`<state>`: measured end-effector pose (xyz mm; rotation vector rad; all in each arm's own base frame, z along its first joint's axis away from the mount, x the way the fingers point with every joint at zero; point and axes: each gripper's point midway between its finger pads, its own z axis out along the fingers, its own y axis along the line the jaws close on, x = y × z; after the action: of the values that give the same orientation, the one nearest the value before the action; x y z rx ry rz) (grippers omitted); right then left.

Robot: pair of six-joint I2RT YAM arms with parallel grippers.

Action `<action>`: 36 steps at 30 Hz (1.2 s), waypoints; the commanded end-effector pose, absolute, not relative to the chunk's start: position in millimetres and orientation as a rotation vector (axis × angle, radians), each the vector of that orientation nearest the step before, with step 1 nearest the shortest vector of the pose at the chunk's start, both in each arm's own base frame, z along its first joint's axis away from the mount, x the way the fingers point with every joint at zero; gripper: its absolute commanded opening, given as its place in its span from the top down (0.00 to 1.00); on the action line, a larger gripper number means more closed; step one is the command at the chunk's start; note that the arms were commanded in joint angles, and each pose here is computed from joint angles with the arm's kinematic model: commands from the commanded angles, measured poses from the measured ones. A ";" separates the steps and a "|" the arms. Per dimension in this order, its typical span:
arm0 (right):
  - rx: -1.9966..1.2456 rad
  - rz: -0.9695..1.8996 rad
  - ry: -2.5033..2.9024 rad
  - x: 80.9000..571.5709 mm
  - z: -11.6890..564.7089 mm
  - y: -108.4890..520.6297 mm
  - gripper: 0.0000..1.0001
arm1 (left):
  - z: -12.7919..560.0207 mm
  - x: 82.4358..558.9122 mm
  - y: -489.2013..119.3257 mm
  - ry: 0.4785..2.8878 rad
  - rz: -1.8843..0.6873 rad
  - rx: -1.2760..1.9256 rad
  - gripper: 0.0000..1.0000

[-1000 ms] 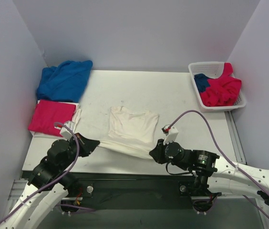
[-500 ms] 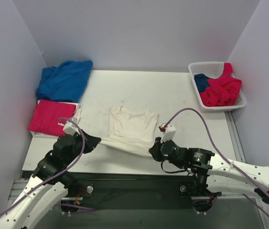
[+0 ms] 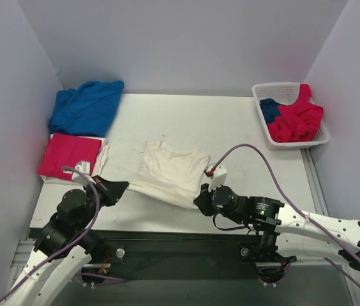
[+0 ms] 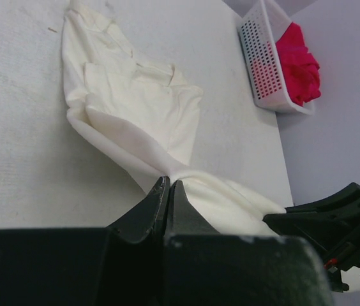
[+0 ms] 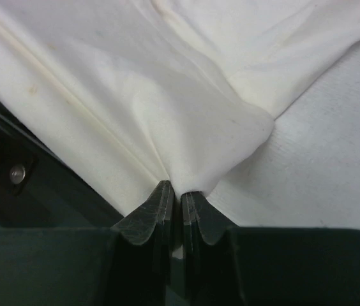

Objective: Fold and stack the t-shirts
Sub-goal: Fold the long partially folded tshirt into a neat square

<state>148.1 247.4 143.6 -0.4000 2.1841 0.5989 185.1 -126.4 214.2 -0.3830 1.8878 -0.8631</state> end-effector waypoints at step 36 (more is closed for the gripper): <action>-0.266 0.382 2.148 332.0 104.2 242.3 1.00 | 186.9 376.3 -164.1 1.839 -0.458 -0.507 1.00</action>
<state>298.5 222.9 76.4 -0.2602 2.2518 0.2975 337.9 -167.9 142.3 -0.4595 2.0198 -0.4647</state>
